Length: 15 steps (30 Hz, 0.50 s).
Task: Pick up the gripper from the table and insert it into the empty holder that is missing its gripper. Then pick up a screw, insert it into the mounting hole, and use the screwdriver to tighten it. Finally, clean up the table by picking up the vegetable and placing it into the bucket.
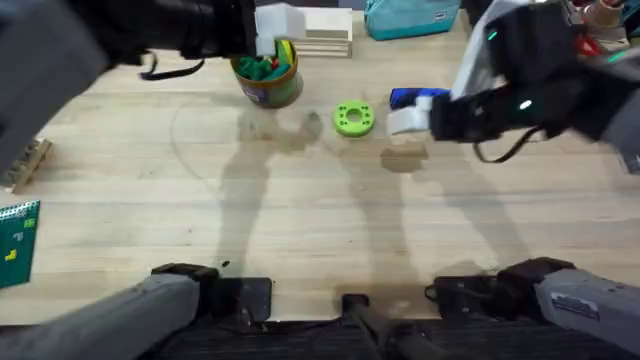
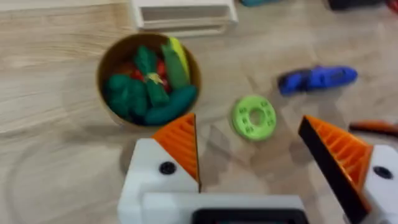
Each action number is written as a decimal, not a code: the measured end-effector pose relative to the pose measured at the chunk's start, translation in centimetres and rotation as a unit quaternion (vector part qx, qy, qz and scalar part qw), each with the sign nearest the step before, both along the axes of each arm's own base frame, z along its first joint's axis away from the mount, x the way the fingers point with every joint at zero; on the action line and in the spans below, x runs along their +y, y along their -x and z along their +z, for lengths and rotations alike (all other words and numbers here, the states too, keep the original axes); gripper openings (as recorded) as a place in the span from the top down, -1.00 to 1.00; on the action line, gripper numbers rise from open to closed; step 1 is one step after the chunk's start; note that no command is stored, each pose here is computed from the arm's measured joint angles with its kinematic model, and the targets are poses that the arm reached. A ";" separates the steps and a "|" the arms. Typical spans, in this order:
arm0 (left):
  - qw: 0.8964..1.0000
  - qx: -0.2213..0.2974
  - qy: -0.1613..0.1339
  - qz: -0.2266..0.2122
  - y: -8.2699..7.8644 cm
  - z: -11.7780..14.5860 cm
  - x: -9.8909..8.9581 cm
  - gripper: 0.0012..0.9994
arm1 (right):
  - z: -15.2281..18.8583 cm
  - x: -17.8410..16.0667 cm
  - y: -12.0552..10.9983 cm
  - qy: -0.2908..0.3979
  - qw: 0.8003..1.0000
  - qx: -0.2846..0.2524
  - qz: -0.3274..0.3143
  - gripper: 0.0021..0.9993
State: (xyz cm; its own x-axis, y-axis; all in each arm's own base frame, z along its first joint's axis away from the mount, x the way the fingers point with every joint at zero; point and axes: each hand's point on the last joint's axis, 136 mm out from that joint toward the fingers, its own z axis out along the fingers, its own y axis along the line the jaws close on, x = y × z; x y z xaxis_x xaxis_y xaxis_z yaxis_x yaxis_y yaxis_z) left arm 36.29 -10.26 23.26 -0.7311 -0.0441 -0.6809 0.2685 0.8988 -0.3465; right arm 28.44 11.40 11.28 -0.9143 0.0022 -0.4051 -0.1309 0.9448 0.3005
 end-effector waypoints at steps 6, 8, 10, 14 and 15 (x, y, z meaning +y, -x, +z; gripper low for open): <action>0.991 0.001 -0.064 -0.118 8.9 1.8 -1.9 -0.97 | 7.9 -3.0 3.2 0.005 0.999 0.022 -0.039 -0.81; 0.989 0.011 -0.071 -0.128 10.0 1.5 -1.9 -0.97 | 8.3 -3.3 4.6 0.008 0.999 0.036 -0.039 -0.81; 0.988 0.029 -0.076 -0.135 10.9 1.0 -1.7 -0.97 | 8.5 -3.5 5.8 0.011 0.998 0.049 -0.040 -0.81; 0.984 0.065 -0.082 -0.141 12.3 0.0 -1.4 -0.97 | 9.4 -3.7 6.8 0.007 0.999 0.033 -0.040 -0.81; 0.984 0.067 -0.083 -0.142 12.5 -0.1 -1.4 -0.97 | 9.8 -3.7 7.0 0.005 0.999 0.024 -0.040 -0.81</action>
